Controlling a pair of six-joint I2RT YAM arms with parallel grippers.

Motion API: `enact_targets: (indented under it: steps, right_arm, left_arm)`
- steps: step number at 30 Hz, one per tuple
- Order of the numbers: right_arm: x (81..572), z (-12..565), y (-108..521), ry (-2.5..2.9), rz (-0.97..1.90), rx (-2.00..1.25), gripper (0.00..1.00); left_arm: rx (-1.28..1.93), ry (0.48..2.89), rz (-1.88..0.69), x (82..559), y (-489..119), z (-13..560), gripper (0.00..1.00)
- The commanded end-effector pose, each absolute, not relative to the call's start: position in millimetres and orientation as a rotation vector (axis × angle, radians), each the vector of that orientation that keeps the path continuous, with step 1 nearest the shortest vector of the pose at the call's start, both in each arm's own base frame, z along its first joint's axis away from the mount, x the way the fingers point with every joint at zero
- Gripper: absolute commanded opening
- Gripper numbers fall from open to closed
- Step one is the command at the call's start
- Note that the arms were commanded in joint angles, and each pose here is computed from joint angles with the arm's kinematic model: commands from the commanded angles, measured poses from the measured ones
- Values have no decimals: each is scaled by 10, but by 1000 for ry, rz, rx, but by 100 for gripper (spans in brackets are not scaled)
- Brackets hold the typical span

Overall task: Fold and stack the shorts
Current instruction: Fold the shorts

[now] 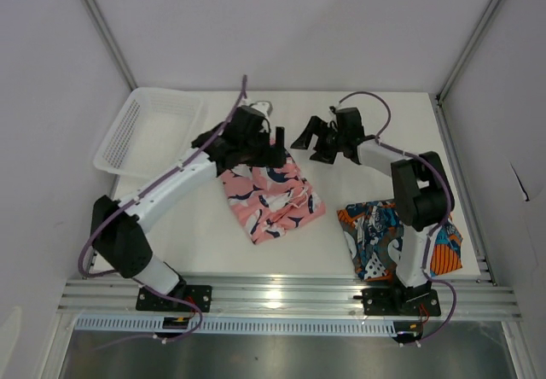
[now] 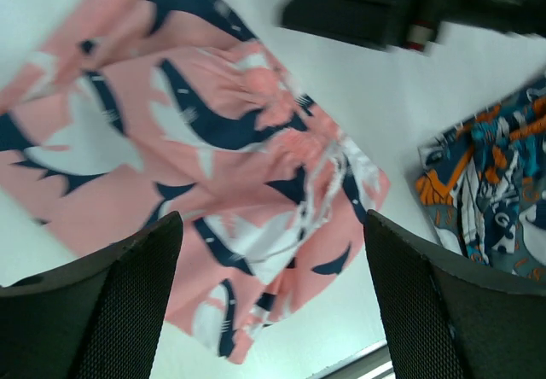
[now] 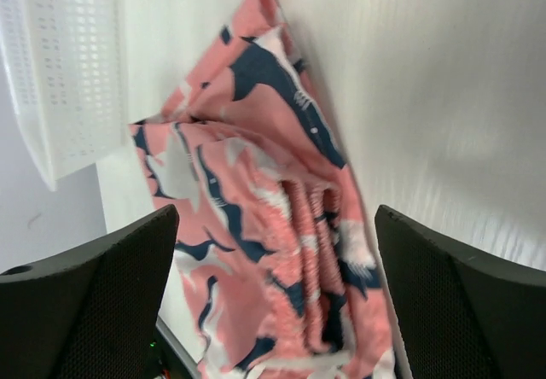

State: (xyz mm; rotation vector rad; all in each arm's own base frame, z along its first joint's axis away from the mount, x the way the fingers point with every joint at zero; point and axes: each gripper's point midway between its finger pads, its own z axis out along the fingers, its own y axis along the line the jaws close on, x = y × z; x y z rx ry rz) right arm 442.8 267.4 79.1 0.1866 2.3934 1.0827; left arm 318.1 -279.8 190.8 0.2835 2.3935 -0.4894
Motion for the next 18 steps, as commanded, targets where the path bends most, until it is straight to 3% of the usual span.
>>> enact_targets:
  steps: [1,5,11,18]
  right_arm:
    - [4383,1344,2439,2323,990,193,100]
    - [3995,1452,2321,2371,893,267,99]
    - [3186,1317,2160,2441,563,676,100]
    - [2458,1463,2684,2393,672,783,100]
  left_arm:
    - [240,2428,-541,3119,-2503,1922,88]
    - [86,2486,-462,3196,-2207,1787,88]
    - [-79,2520,-441,3504,-1890,1471,88]
    - [-143,2444,-326,3769,-1698,1584,87]
